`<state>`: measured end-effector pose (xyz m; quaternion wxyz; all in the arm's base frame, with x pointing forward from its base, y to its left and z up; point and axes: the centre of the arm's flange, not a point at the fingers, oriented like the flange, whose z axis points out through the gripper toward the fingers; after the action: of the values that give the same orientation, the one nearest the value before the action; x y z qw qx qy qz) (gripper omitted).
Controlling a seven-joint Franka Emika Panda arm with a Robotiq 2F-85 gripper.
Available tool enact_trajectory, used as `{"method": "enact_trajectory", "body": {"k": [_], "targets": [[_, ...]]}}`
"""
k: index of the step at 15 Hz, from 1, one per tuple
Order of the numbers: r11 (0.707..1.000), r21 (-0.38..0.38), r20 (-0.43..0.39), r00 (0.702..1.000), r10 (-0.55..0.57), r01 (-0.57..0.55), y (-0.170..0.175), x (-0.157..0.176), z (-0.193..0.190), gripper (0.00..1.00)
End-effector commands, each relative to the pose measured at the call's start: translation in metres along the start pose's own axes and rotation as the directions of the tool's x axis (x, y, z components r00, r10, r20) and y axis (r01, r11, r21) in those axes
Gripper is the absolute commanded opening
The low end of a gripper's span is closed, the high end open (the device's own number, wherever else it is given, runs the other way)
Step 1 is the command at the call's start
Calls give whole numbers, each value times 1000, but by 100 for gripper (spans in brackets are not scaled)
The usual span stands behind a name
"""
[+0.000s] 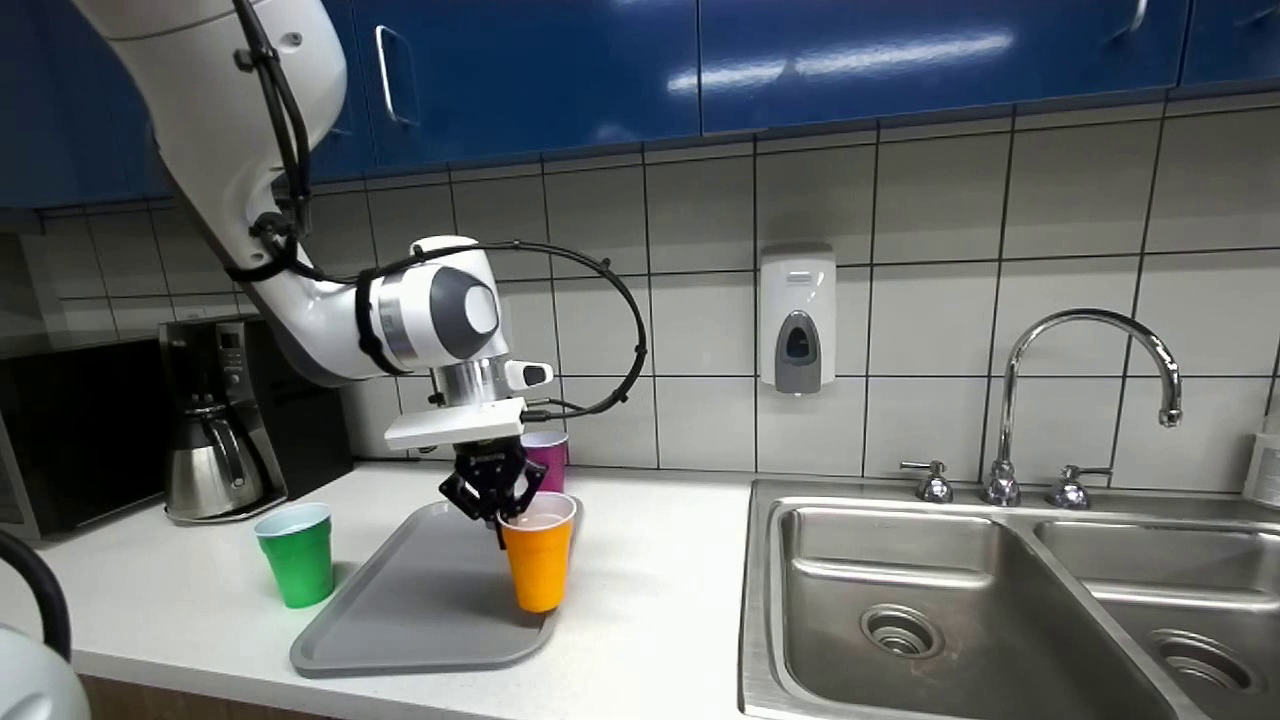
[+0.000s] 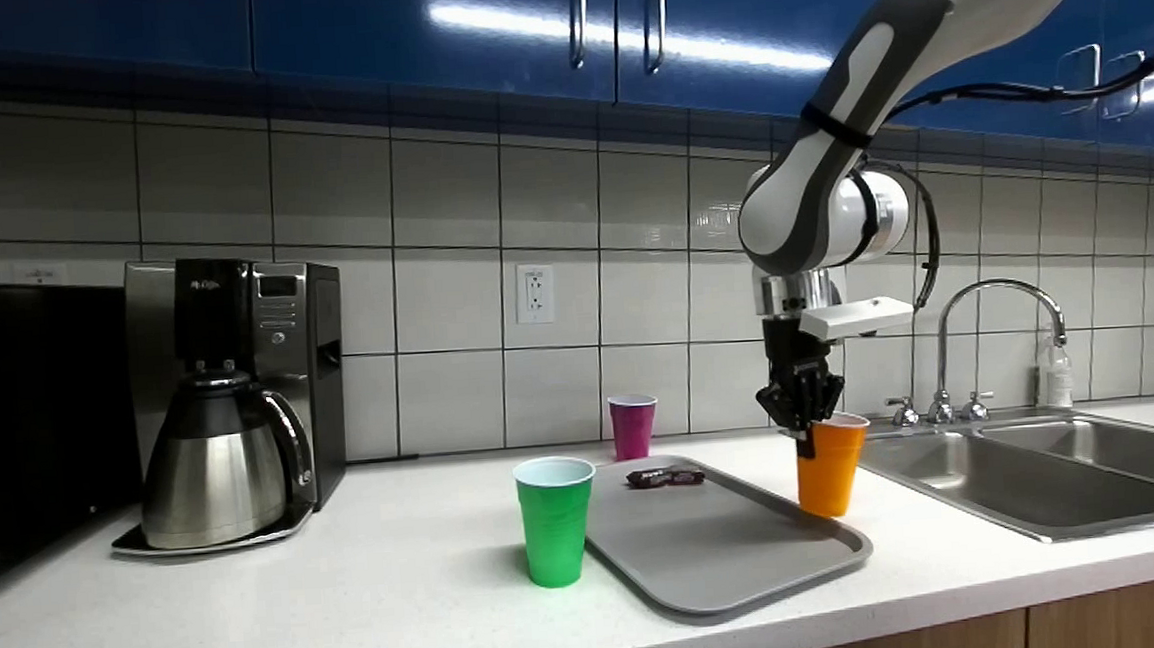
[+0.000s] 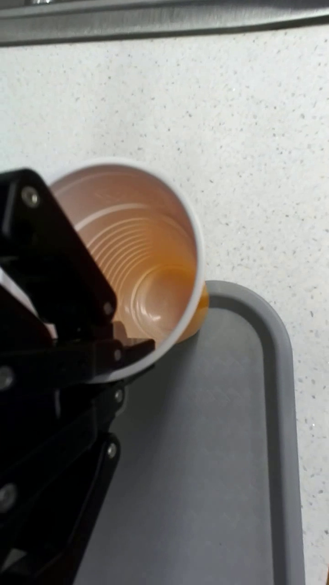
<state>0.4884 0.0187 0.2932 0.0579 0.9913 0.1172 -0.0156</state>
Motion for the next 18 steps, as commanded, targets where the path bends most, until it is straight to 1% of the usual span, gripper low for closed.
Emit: {"method": "enact_trajectory", "body": {"k": [1,6,18], "targets": [[998,8,-29,998,-57,57,-20,-6,-2,1],[997,5,-47,996,-82,82,-36,-6,7,1],[995,-7,-52,993,-102,102,-43,-8,18,1]]}}
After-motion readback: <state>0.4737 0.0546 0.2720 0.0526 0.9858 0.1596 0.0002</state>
